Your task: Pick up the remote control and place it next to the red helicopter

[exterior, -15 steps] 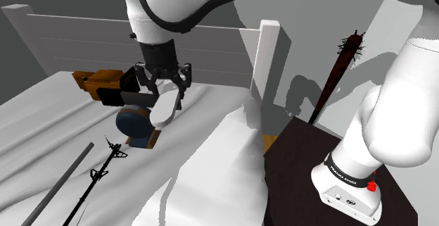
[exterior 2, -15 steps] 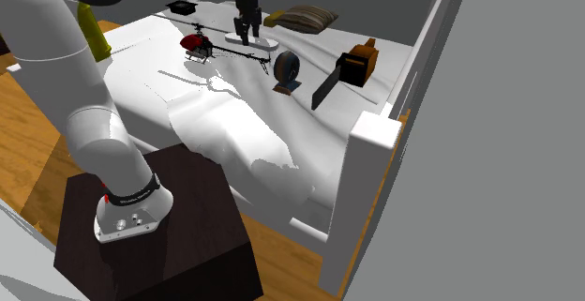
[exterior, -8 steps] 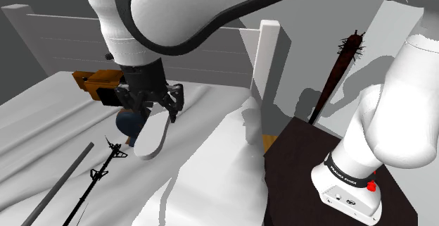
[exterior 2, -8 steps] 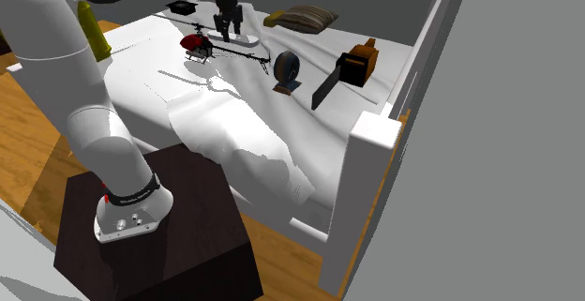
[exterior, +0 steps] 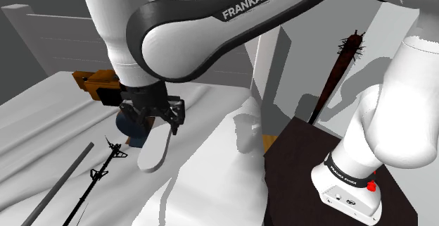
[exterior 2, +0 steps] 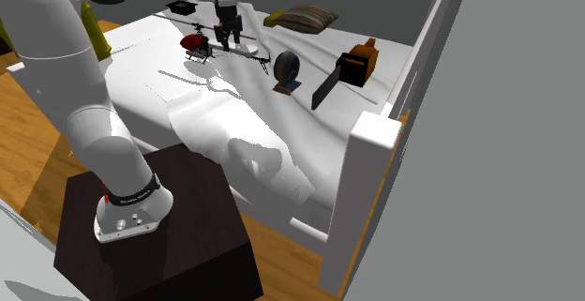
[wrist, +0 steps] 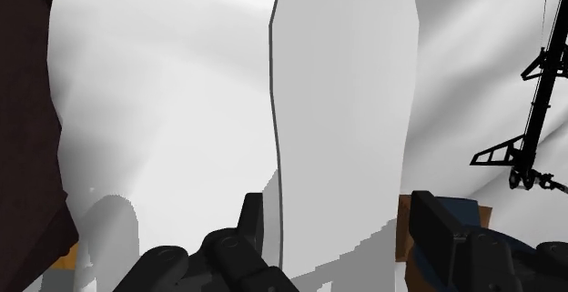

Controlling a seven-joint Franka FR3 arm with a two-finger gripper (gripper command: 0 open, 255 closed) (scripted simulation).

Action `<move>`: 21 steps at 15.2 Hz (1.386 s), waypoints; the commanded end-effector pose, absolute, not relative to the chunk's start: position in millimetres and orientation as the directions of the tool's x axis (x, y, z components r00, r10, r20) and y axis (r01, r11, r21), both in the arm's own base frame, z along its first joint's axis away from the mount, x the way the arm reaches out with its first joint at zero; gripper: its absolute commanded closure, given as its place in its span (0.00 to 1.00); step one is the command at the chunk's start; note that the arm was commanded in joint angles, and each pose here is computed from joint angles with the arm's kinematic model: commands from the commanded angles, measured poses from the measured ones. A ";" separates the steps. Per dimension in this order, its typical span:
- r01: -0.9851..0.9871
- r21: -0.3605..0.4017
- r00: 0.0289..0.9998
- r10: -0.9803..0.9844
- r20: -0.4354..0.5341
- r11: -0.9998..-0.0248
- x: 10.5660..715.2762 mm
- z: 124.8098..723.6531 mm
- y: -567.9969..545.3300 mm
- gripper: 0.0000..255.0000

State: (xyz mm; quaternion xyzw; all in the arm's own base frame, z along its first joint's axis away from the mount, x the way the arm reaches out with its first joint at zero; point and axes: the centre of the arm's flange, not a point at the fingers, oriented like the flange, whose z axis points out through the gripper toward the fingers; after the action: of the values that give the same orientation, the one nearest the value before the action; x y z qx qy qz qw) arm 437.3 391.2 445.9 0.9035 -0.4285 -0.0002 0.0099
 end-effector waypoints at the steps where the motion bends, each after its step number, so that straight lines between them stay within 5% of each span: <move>1: -0.774 0.017 0.633 -0.774 0.008 -0.633 437.3 435.4 391.0 1.00; 21: -0.774 0.017 0.633 -0.774 0.008 -0.633 437.3 329.7 391.0 1.00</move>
State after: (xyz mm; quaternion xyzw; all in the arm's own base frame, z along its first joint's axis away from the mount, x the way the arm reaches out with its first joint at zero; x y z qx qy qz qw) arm 437.3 390.4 335.5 0.9035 -0.4286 -0.0003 0.0100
